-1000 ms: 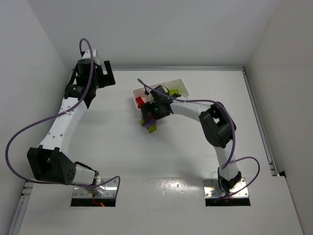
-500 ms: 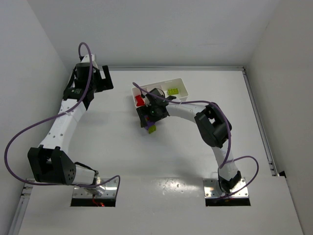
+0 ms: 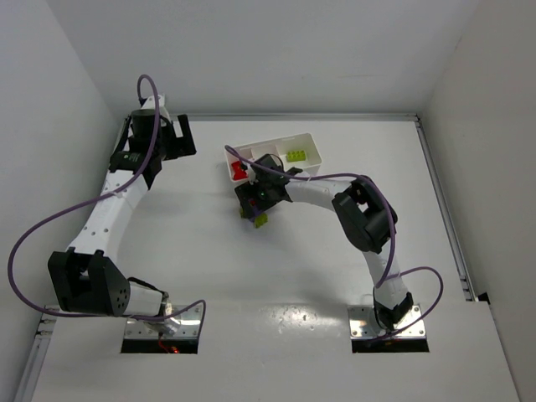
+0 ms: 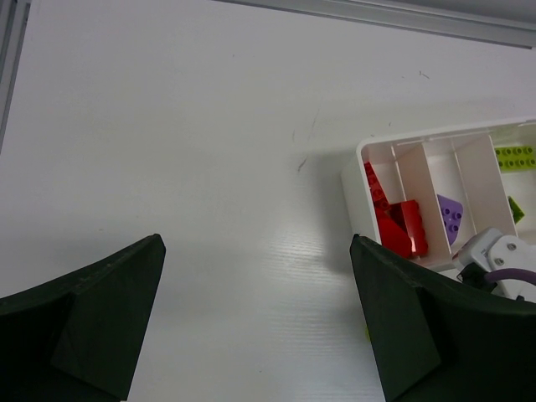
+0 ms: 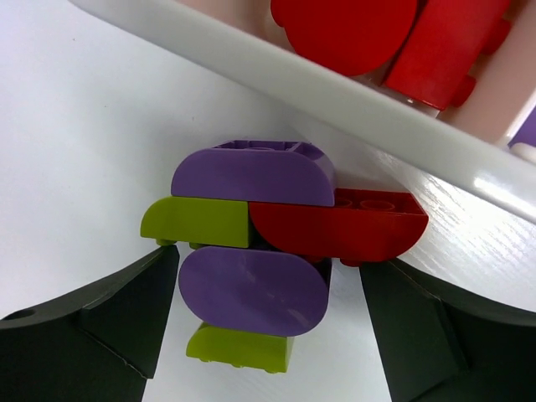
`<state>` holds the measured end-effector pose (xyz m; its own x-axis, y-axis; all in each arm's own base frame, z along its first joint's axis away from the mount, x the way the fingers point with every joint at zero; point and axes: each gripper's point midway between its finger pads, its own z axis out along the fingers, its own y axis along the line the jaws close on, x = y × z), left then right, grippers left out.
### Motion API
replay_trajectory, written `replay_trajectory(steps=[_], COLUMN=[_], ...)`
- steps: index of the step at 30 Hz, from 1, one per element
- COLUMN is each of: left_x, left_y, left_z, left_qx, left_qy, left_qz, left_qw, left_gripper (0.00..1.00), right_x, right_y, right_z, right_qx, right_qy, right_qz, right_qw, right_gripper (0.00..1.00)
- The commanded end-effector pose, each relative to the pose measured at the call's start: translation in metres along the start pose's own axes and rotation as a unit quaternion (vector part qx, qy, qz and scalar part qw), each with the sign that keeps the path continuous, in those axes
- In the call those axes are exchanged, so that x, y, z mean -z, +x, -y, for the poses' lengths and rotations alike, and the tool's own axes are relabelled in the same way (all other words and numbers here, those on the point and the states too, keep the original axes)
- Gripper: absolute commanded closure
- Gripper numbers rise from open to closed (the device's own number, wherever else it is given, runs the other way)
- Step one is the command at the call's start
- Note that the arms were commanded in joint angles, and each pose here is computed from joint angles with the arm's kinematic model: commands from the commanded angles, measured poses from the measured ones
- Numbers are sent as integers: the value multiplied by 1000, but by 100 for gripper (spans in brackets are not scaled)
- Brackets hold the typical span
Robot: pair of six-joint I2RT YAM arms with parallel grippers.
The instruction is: Sort the legos into containers by color
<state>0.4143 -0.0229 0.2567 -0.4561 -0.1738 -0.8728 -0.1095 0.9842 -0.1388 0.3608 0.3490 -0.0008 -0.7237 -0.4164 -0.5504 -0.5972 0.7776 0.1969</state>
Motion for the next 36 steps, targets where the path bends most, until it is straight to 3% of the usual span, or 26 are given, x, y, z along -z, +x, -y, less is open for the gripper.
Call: replay_trajectory(steps=[1,4,11,14,15,17,18,21,25,28,30,31,36], left_x=[2,2,0,-1,-2,7,10,25,52,60,75,70,82], left_y=[-10,-10,-1,6,10,16,19,43,88,109,119,124,128], left_z=[-1,-1,0,4,5,20,26,42,73,88,107,107,140], left_qx=[0,-4,-14,-21,-31,-48,-64,-70,-49,-19,2,13,41], left_qy=[8,7,15,29,37,87,111,187,320,376,448,445,543], left_qz=[21,21,10,1,-4,-8,-10,-39,-91,-129,-160,-174,-225], left_qw=[1000,1000,1000,999,999,995,992,979,942,917,880,879,808], left_gripper=[0,0,0,0,0,0,0,0,3,6,11,12,16], right_x=[-5,-9,-13,-7,-1,7,19,39,83,124,149,155,172], right_y=[14,15,26,34,30,32,20,20,11,0,-6,-7,-11], right_z=[5,6,9,7,6,-3,-9,-21,-33,-45,-53,-54,-46], right_qx=[8,13,49,58,59,75,77,84,97,121,152,153,176], right_qy=[9,9,24,27,27,11,1,-28,-72,-92,-99,-99,-63], right_qz=[-12,-13,-17,-19,-13,-8,13,26,73,127,163,170,196], right_qw=[1000,1000,998,998,998,997,997,996,990,980,970,968,963], right_gripper=[11,15,34,52,64,78,89,100,100,100,100,100,100])
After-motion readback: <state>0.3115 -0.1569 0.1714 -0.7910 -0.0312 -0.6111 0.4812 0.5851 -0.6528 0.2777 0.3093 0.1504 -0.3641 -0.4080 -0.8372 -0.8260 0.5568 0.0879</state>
